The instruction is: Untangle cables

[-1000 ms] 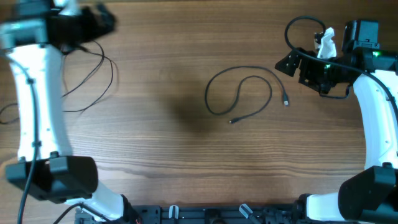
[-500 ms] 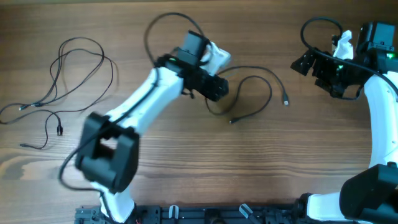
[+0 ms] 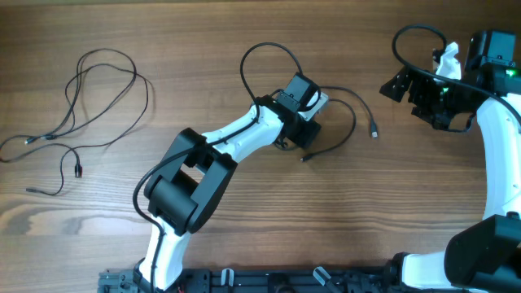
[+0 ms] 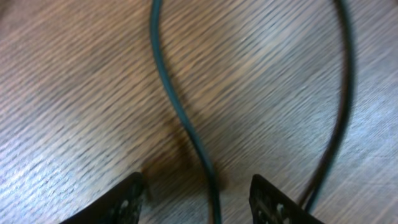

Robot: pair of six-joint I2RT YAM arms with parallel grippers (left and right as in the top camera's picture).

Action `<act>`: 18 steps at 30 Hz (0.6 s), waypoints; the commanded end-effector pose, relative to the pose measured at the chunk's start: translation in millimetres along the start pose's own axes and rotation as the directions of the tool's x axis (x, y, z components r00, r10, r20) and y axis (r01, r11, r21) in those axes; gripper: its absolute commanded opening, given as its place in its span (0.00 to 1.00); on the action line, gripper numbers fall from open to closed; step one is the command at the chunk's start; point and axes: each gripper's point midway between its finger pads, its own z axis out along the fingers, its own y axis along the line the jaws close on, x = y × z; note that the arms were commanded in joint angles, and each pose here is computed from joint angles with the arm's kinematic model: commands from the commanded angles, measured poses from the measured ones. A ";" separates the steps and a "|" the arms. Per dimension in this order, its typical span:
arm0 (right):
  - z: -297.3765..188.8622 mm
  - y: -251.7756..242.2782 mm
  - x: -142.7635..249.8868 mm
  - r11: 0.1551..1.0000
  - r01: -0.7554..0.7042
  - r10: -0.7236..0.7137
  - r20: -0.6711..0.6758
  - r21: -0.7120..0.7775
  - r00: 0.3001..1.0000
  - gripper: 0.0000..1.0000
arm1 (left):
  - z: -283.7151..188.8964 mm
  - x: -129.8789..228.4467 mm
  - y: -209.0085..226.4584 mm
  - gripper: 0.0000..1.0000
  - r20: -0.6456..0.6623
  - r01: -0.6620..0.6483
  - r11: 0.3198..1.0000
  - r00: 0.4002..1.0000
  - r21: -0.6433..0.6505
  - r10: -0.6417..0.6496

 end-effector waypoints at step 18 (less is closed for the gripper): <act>-0.4 -2.1 -1.6 1.000 0.018 -0.018 0.003 0.010 1.000 0.99 | -80.8 8.6 57.2 0.04 -0.079 0.262 0.939 0.955 -0.222 -0.285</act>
